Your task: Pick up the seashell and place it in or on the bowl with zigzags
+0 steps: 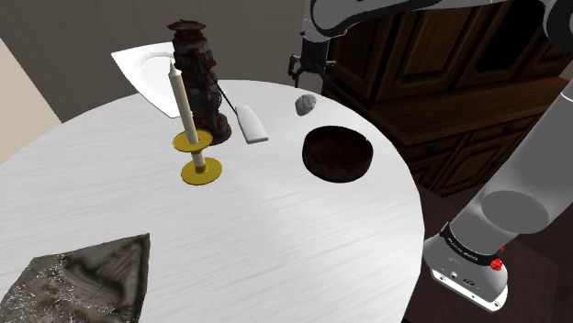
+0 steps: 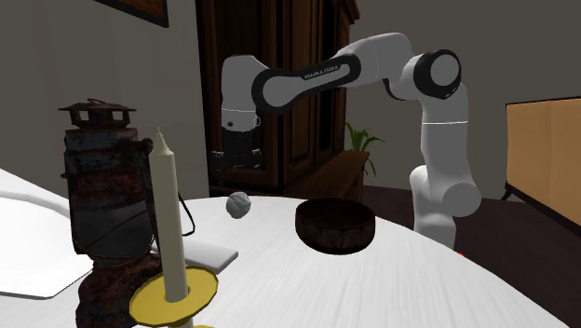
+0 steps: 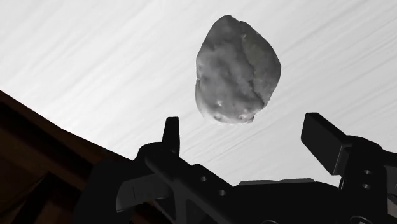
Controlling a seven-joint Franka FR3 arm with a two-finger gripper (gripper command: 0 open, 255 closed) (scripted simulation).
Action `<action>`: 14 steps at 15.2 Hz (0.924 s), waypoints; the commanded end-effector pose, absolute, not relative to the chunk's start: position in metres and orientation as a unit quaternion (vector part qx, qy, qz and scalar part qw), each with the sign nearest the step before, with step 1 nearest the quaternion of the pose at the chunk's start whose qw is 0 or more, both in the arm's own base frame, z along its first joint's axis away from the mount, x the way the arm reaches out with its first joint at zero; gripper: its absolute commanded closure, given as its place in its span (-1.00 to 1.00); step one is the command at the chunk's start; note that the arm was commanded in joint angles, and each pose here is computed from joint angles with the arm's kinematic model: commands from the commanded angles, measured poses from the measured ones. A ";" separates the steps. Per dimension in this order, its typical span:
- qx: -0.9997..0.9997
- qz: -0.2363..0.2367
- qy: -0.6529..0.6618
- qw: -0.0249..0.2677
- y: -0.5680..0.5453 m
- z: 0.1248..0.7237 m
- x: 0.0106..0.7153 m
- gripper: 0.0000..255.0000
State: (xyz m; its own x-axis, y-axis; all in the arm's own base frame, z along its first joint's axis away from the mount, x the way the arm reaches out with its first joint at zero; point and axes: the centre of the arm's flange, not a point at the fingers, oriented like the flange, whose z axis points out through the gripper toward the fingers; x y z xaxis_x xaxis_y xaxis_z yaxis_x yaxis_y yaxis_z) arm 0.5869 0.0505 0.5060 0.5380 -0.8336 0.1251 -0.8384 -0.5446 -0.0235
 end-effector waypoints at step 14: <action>0.878 0.077 -0.472 0.025 0.049 0.463 0.590 -1.00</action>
State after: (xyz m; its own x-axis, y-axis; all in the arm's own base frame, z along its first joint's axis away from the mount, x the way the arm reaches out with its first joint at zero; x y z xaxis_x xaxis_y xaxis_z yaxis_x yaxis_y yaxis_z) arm 0.5900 0.0486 0.4626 0.5428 -0.8248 0.1584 -0.8325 -0.5533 -0.0281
